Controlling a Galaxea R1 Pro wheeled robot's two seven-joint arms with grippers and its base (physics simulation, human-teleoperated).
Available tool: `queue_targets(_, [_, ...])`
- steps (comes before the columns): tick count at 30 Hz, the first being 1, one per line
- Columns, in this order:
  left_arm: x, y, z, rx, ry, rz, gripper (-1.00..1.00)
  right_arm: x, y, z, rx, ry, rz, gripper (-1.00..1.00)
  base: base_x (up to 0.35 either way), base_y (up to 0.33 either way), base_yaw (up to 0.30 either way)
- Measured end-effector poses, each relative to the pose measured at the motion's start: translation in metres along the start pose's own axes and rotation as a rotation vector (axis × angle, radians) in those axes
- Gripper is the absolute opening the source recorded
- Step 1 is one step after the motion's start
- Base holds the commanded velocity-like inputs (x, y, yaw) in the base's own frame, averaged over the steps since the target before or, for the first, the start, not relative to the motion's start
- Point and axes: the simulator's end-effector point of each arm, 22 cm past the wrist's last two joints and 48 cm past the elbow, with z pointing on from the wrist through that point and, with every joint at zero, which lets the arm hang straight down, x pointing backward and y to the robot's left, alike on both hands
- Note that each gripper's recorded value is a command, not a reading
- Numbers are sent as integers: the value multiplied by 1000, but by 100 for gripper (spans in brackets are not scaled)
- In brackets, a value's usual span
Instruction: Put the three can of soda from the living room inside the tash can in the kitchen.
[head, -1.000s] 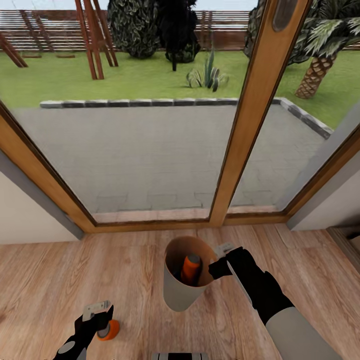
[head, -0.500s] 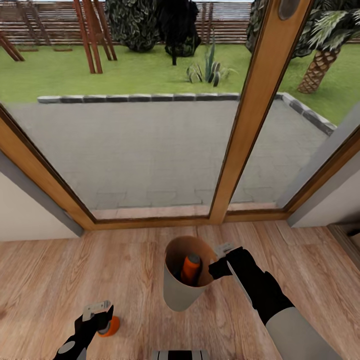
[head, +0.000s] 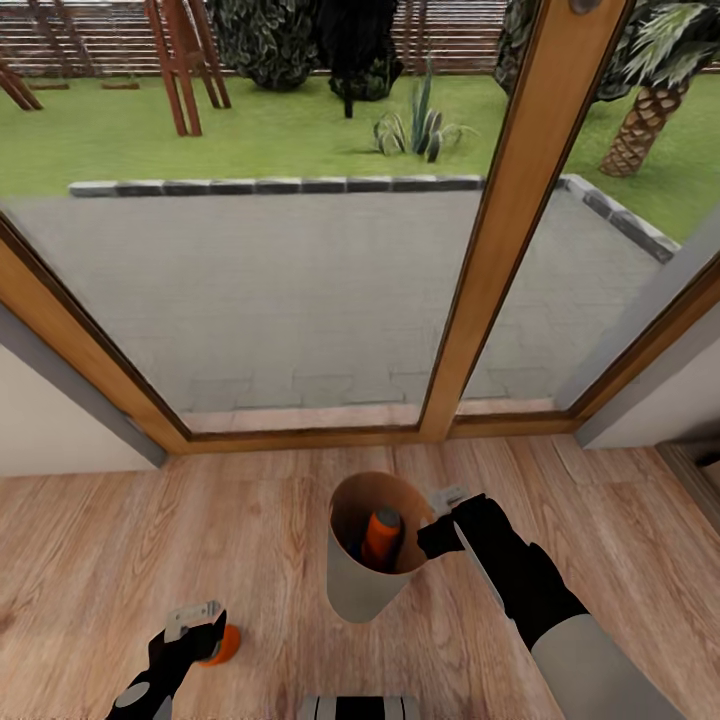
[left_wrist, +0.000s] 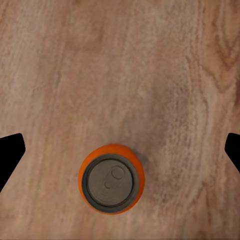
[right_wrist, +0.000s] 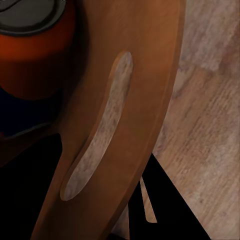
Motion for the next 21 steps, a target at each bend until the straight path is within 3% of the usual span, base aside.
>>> queue_targets(14, [11, 2, 2, -4, 22, 3, 100, -4, -7, 3, 20, -12, 8, -100, 0, 0, 0])
queue_targets(18, [15, 2, 3, -5, 28, 4, 100, -2, -54, -2, 169, -15, 19, -100, 0, 0, 0])
queue_targets(21, [17, 3, 3, -6, 33, 5, 100, -1, -83, -8, 220, -25, 92, -100, 0, 0, 0])
